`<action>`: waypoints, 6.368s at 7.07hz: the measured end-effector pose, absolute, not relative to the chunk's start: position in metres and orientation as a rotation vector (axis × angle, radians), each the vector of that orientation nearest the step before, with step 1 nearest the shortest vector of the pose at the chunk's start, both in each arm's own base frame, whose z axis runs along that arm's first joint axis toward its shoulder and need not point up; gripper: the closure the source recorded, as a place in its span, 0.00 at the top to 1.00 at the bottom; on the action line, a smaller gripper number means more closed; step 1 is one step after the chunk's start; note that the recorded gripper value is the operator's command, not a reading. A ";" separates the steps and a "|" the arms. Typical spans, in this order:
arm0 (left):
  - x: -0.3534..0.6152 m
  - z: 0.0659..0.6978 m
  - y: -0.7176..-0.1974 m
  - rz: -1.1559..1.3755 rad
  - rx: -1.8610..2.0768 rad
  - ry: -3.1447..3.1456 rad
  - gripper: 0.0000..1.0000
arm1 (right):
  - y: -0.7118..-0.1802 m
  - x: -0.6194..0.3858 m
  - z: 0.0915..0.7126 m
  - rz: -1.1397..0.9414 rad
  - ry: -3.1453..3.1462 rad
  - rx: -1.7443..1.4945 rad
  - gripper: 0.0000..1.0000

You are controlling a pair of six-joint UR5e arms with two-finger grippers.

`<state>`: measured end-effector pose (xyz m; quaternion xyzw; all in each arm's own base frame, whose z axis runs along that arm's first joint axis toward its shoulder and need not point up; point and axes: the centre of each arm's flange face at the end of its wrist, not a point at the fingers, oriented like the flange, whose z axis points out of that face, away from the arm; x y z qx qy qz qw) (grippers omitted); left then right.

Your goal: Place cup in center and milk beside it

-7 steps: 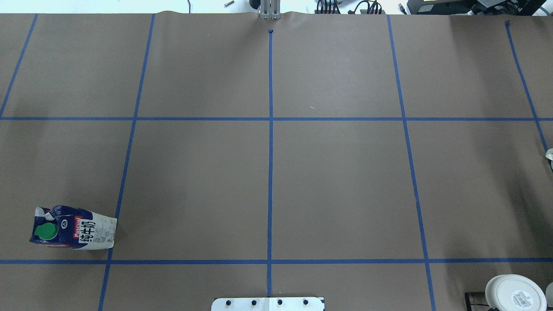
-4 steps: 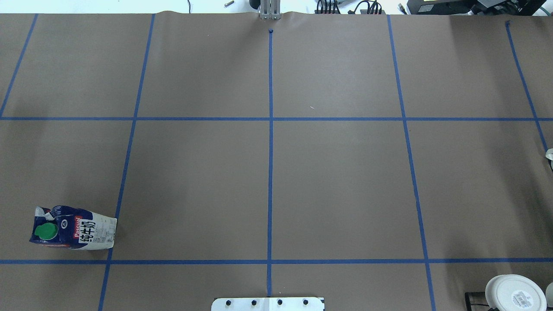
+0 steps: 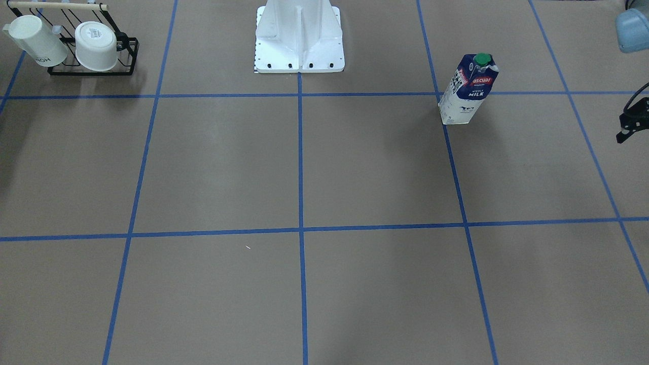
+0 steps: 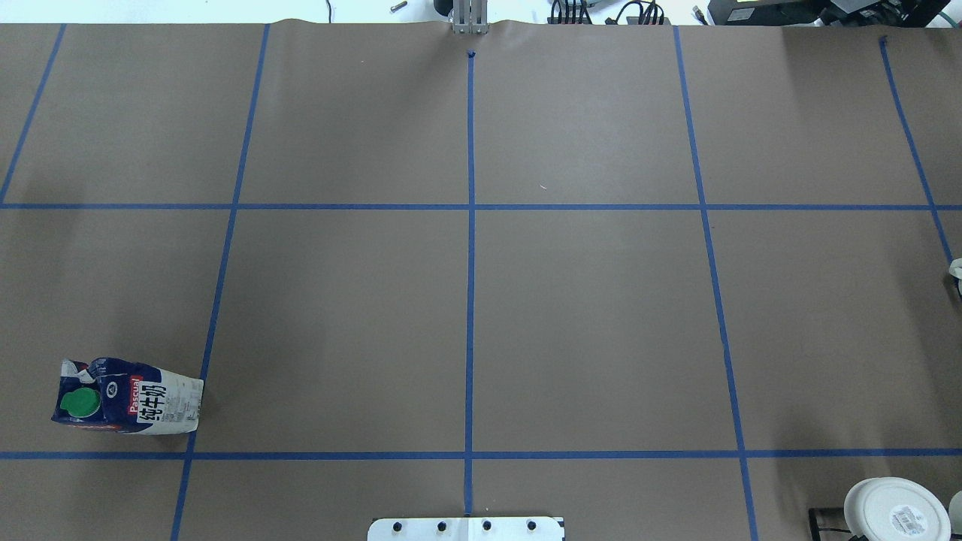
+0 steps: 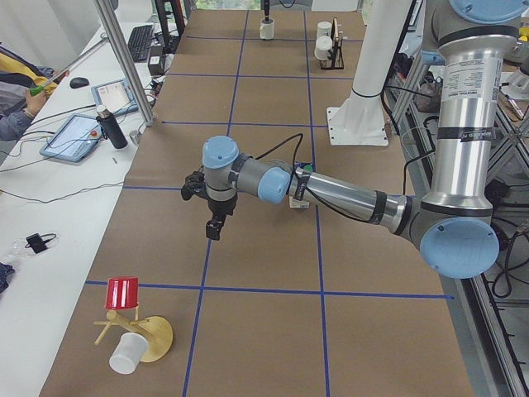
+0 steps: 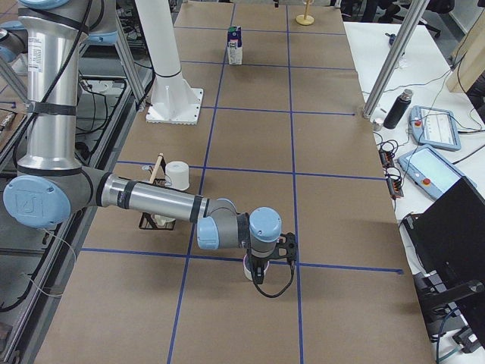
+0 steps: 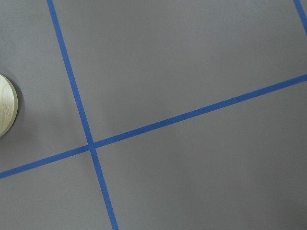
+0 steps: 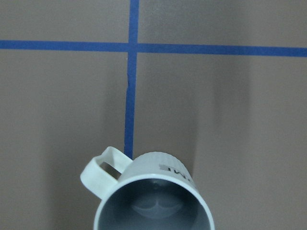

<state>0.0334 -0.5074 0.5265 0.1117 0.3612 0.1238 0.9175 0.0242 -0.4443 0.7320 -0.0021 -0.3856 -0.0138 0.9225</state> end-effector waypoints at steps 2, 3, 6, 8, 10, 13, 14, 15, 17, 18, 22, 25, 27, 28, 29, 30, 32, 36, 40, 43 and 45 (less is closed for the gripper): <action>0.033 0.527 -0.507 0.255 0.230 0.743 0.98 | -0.442 0.026 0.745 -0.023 -0.784 -0.023 1.00; 0.033 0.527 -0.506 0.254 0.230 0.743 0.98 | -0.442 0.026 0.753 -0.019 -0.781 -0.033 1.00; 0.032 0.525 -0.504 0.254 0.232 0.746 0.98 | -0.442 0.024 0.788 -0.001 -0.788 -0.037 0.01; 0.032 0.526 -0.504 0.254 0.231 0.747 0.98 | -0.446 0.019 0.789 0.049 -0.795 -0.051 0.00; 0.032 0.526 -0.504 0.254 0.230 0.748 0.98 | -0.458 0.005 0.777 0.030 -0.799 -0.041 0.00; 0.032 0.525 -0.504 0.253 0.231 0.748 0.98 | -0.478 0.000 0.713 -0.018 -0.823 0.068 0.00; 0.032 0.524 -0.504 0.254 0.233 0.749 0.98 | -0.483 -0.009 0.679 -0.044 -0.846 0.111 0.00; 0.032 0.523 -0.504 0.254 0.234 0.750 0.98 | -0.491 -0.040 0.630 -0.058 -0.883 0.133 0.00; 0.033 0.524 -0.504 0.254 0.232 0.749 0.98 | -0.516 -0.154 0.505 0.001 -0.939 0.125 0.00; 0.033 0.526 -0.505 0.253 0.229 0.749 0.98 | -0.527 -0.236 0.435 0.069 -0.960 0.103 0.00; 0.034 0.535 -0.507 0.251 0.212 0.748 0.98 | -0.531 -0.486 0.204 0.264 -0.873 -0.030 0.00; 0.036 0.522 -0.513 0.233 0.225 0.754 0.98 | -0.527 -0.544 0.203 0.321 -0.868 -0.068 0.99; 0.061 0.467 -0.508 0.063 0.200 0.801 0.98 | -0.524 -0.547 0.201 0.328 -0.871 -0.048 1.00; 0.083 0.435 -0.495 0.003 0.180 0.834 0.98 | -0.527 -0.536 0.193 0.335 -0.887 -0.039 1.00; 0.105 0.410 -0.476 -0.026 0.159 0.865 0.98 | -0.539 -0.507 0.193 0.352 -0.908 -0.046 1.00; 0.132 0.385 -0.451 -0.049 0.121 0.898 0.98 | -0.549 -0.468 0.209 0.369 -0.926 -0.066 1.00; 0.196 0.347 -0.389 -0.080 0.007 0.932 0.98 | -0.552 -0.417 0.249 0.366 -0.923 -0.065 1.00; 0.219 0.342 -0.310 -0.047 -0.036 0.851 0.97 | -0.553 -0.399 0.272 0.368 -0.904 -0.058 1.00; 0.242 0.362 -0.298 -0.015 -0.033 0.776 0.97 | -0.553 -0.398 0.282 0.374 -0.891 -0.059 1.00; 0.263 0.374 -0.308 -0.015 -0.048 0.760 0.97 | -0.552 -0.398 0.285 0.376 -0.887 -0.061 1.00; 0.268 0.381 -0.309 -0.014 -0.057 0.750 0.79 | -0.552 -0.398 0.286 0.376 -0.886 -0.061 1.00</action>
